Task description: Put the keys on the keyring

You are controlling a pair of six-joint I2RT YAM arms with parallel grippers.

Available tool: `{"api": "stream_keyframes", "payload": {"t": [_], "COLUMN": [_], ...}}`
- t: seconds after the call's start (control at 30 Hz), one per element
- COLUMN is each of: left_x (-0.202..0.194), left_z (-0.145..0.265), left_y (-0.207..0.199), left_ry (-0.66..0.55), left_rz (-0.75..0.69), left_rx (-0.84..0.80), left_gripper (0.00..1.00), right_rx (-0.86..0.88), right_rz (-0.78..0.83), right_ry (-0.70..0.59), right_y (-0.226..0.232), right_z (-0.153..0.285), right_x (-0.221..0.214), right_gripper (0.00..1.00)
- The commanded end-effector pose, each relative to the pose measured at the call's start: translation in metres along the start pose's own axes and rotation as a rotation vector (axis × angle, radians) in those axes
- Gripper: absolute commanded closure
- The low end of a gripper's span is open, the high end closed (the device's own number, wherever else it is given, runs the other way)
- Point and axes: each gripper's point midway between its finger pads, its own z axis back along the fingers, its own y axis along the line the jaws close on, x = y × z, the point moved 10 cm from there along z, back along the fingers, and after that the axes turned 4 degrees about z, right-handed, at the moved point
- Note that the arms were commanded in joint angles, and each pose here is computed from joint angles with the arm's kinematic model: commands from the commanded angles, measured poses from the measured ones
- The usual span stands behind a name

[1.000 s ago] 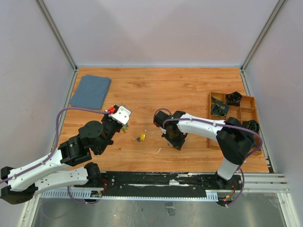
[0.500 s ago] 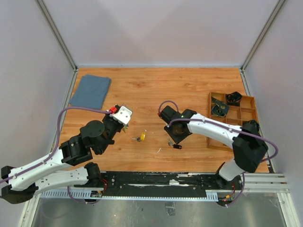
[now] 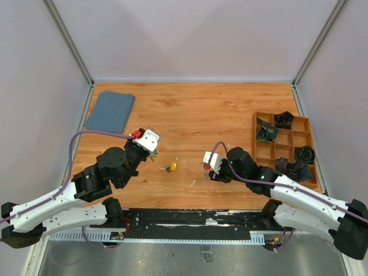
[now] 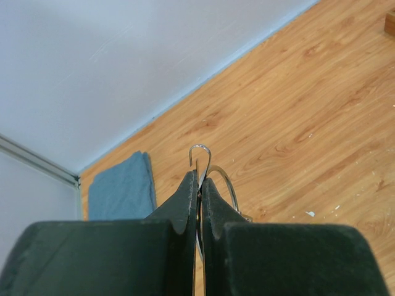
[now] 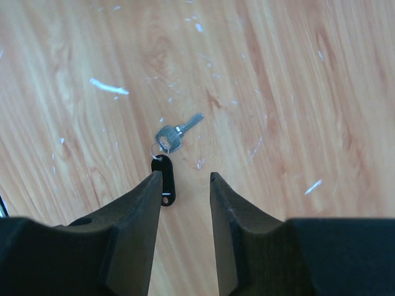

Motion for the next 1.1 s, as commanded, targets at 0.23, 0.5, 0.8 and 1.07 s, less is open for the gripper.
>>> {"api": "stream_keyframes", "payload": {"t": [0.23, 0.5, 0.8, 1.07], "left_x": [0.005, 0.005, 0.005, 0.005], "left_z": [0.0, 0.003, 0.005, 0.004], "left_y": [0.001, 0.005, 0.008, 0.007], "left_ry": [-0.043, -0.047, -0.045, -0.044], "left_rz": [0.061, 0.07, 0.069, 0.063], "left_rx": [0.014, 0.022, 0.029, 0.032], "left_gripper": [0.99, 1.0, 0.99, 0.99], "right_rx": [0.363, 0.488, 0.552, 0.571], "right_rz": [0.655, 0.696, 0.698, 0.685], "right_ry": [-0.086, 0.012, 0.099, 0.145], "right_y": [0.0, -0.006, -0.006, -0.005], "right_z": [-0.012, -0.035, -0.053, -0.059], "right_x": [0.006, 0.011, 0.004, -0.002], "right_gripper": [0.57, 0.57, 0.59, 0.61]}}
